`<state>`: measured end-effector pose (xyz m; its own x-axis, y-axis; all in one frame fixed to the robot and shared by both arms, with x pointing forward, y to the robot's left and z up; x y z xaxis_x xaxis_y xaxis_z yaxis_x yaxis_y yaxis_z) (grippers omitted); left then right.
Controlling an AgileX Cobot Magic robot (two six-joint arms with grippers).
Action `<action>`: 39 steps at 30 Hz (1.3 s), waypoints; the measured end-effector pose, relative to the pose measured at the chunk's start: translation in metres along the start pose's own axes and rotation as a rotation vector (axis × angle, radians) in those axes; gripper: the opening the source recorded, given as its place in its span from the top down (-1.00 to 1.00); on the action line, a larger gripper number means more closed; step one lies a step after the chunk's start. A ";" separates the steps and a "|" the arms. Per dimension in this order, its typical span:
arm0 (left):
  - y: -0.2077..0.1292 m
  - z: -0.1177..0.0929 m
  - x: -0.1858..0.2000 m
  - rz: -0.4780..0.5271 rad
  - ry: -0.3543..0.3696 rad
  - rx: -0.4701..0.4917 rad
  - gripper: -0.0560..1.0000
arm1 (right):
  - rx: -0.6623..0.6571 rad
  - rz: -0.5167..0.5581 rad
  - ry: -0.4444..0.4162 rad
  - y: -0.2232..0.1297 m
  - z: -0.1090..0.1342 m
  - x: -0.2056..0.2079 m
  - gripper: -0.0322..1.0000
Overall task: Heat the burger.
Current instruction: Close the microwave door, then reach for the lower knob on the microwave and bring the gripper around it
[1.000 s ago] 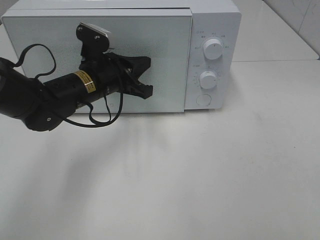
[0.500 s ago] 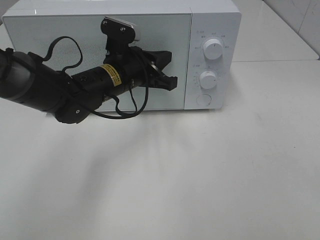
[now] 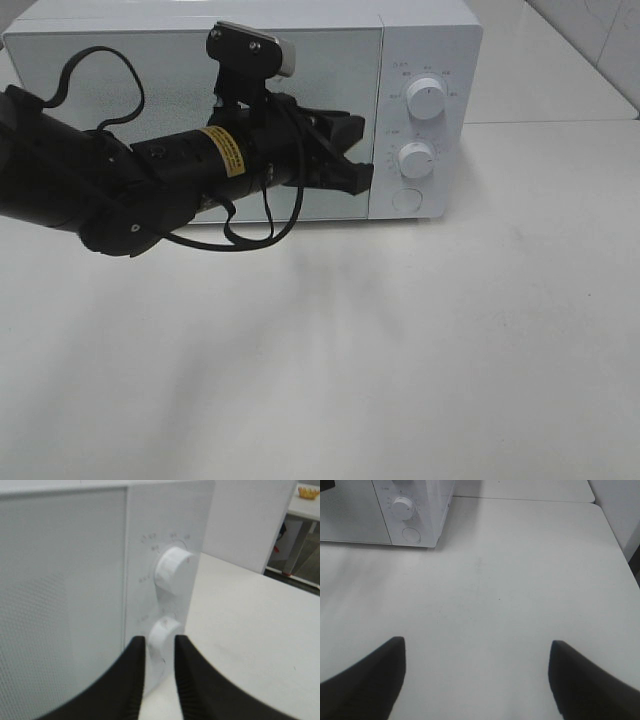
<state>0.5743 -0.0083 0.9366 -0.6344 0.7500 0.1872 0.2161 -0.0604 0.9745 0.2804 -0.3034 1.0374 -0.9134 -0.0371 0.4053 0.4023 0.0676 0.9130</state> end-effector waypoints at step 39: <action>0.013 0.078 0.237 0.980 0.555 0.284 -0.98 | 0.000 0.000 0.000 0.000 0.000 0.000 -0.53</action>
<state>0.4843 0.2201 0.9843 -0.3259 0.0671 0.9430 0.9088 -0.2528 0.3320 0.2804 -0.3034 1.0374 -0.9134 -0.0371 0.4053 0.4023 0.0676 0.9130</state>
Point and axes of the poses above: a point on each arm's last joint axis where the gripper is mounted, x pointing back along that axis away from the gripper, z along the wrist's bending axis when the last joint is at zero, y = z × x, the point moved 5 cm from there along -x, pointing out along that axis toward the gripper, and after that the axes turned 2 degrees about x, right-handed, at the moved point
